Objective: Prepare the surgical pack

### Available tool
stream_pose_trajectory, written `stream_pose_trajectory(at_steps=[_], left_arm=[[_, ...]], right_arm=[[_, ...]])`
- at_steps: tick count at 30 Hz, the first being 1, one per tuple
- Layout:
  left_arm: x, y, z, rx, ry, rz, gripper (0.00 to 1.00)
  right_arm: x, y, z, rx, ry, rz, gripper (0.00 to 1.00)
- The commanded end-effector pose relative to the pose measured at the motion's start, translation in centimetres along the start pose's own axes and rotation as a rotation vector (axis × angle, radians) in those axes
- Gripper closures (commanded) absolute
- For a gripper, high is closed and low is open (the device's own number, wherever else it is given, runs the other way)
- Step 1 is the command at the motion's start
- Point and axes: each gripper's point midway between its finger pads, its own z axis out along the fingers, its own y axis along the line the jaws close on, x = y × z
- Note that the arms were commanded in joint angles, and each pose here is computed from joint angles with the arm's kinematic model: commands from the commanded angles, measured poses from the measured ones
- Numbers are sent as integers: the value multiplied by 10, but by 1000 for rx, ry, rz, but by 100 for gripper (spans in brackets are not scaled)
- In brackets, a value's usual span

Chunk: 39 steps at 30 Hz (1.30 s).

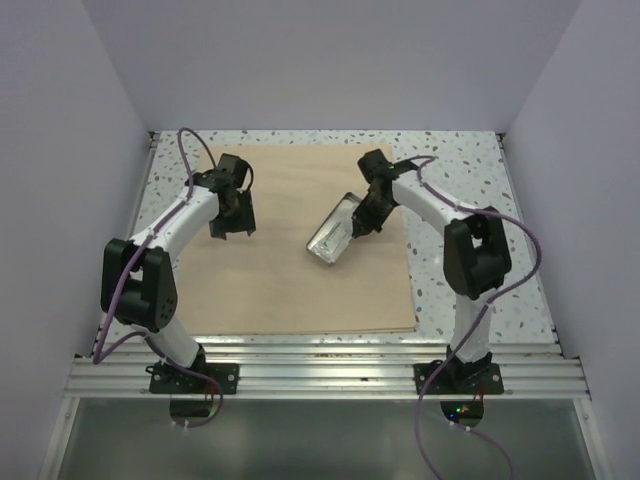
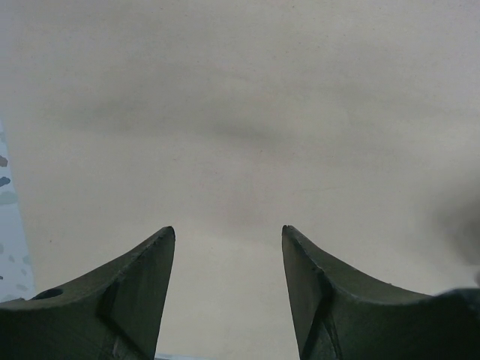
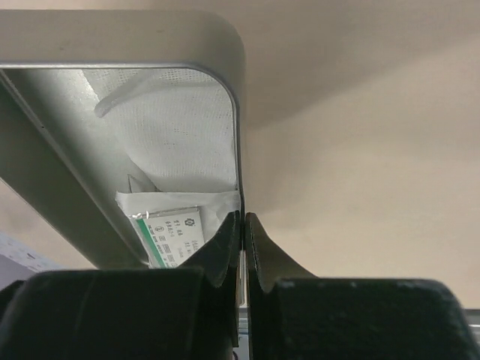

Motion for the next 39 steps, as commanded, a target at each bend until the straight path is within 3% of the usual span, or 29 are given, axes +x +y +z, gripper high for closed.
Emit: stream_pose_trajectory(at_steps=[1, 4, 11, 12, 13, 16, 20, 25, 28, 31, 32, 34, 39], left_arm=[[3, 13, -5, -58, -2, -36, 37], [9, 18, -2, -84, 18, -38, 37], [13, 21, -3, -92, 21, -43, 37], [15, 22, -2, -95, 22, -43, 37], [15, 23, -1, -98, 26, -43, 37], [17, 23, 2, -105, 34, -42, 37], [15, 24, 5, -113, 47, -50, 37], [10, 22, 8, -113, 51, -52, 37], [17, 20, 19, -91, 99, -74, 38], [23, 18, 31, -68, 138, -107, 41], [26, 21, 38, -77, 159, -118, 41], [26, 22, 43, -82, 177, -138, 41], [31, 24, 68, -123, 268, -160, 41]], right_arm=[[15, 62, 14, -57, 4, 70, 100], [36, 92, 21, -70, 23, 65, 100], [52, 98, 45, 2, 23, 75, 100], [53, 96, 46, 10, 31, 73, 97], [54, 96, 49, 7, 39, 64, 84], [61, 97, 52, 1, 66, 11, 65], [59, 111, 36, -71, 68, -99, 54], [24, 102, -12, -118, -75, -434, 50], [-15, 74, -26, -134, -142, -498, 55], [-32, 43, -9, -163, -98, -518, 75], [-36, 41, -4, -177, -99, -563, 86], [-44, 42, 12, -206, -92, -612, 100], [-69, 34, 59, -124, -102, -683, 100]])
